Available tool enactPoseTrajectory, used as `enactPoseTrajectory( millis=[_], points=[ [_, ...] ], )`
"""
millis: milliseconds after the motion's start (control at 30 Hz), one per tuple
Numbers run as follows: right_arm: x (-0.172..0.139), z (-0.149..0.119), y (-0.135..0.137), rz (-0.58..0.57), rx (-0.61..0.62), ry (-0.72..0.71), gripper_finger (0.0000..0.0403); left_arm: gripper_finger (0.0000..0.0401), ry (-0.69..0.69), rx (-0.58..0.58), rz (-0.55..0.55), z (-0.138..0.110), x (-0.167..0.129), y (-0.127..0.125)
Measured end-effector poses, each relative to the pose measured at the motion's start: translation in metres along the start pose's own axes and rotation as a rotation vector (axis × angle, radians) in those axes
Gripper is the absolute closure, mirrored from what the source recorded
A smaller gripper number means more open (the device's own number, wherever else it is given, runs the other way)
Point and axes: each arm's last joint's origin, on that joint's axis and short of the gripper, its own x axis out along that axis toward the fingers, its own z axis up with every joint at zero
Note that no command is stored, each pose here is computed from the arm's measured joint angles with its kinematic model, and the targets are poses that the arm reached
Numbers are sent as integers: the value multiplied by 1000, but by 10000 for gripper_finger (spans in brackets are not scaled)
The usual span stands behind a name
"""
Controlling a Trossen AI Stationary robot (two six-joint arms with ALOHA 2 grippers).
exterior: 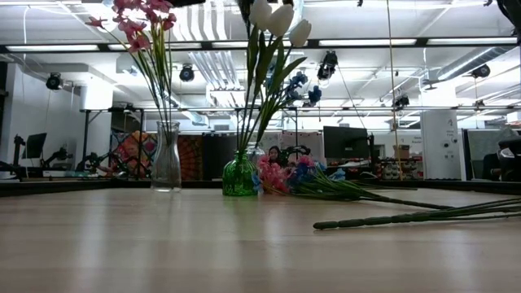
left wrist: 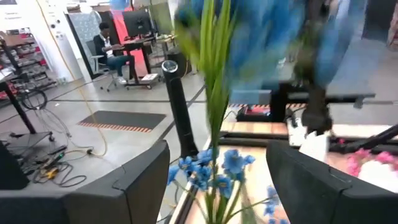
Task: Sort flowers into vase by color
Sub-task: Put the right blue flowers into the right transparent vase
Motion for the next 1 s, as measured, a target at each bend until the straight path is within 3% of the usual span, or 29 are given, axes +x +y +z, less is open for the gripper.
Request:
enactPoseTrajectory(
  millis=[333, 733, 1000],
  points=[
    [26, -36, 4, 90, -17, 9, 390, 155, -95, -92, 8, 17, -37, -10],
    [35, -85, 6, 54, -20, -47, 390, 155, -189, -113, 14, 30, -66, -16],
    [35, -91, 1, 38, -18, -47, 390, 155, -174, -119, 13, 29, -67, -17]
  ],
)
